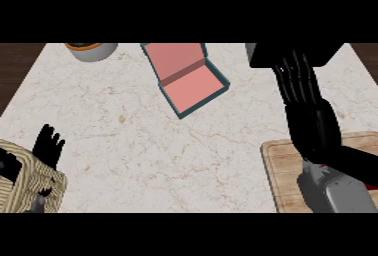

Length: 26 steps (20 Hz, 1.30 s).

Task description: Pick the can from the cutting board and place it in the cardboard box

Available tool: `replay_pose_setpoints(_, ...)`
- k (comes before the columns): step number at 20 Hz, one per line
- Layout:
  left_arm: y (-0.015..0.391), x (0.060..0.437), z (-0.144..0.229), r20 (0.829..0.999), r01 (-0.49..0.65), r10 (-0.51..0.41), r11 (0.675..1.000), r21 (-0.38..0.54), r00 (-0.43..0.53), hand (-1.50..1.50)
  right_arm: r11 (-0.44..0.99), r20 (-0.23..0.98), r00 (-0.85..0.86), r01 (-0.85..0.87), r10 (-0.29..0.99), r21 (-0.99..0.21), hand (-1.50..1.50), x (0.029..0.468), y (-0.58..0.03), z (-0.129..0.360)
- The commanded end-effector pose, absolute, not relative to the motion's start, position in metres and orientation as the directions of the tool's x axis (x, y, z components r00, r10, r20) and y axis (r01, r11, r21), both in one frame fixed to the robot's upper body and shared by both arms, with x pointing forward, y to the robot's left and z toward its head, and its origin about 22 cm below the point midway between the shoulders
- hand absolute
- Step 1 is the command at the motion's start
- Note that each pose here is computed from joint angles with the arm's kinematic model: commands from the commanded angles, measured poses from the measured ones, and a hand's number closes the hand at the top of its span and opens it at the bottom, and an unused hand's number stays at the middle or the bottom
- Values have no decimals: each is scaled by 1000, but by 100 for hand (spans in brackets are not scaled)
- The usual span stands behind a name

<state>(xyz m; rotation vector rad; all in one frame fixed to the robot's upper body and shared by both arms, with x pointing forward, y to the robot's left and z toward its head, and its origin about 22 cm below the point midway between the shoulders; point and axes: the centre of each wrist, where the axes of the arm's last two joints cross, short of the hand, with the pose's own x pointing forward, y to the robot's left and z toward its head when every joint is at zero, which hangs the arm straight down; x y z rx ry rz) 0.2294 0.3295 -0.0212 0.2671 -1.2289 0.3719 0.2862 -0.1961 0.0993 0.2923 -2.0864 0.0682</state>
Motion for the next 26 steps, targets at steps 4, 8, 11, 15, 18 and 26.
replay_pose_setpoints(4, 384, 240, 27, 930, -343, -279, 872, 349, 237, 0, 929, 963, -249, -370, -105, 6, -150, 264, -290, 74)
replay_pose_setpoints(8, 396, 241, 44, 888, -205, -360, 882, 424, 287, 0, 693, 762, -459, -352, 458, -629, -150, 273, -326, 136)
replay_pose_setpoints(11, 394, 245, 51, 861, -223, -442, 839, 495, 250, 0, 737, 866, -300, -457, 399, -498, -150, 246, -387, 85)
replay_pose_setpoints(15, 380, 245, 45, 854, -193, -452, 842, 504, 256, 0, 831, 939, -317, -480, 135, -281, -150, 225, -430, 56)
replay_pose_setpoints(18, 370, 254, 51, 852, -180, -467, 840, 511, 237, 0, 808, 912, -387, -490, 134, -326, -150, 230, -461, 72)
replay_pose_setpoints(26, 361, 259, 74, 839, -148, -487, 836, 528, 240, 0, 524, 702, -463, -466, 541, -712, -150, 228, -498, 132)
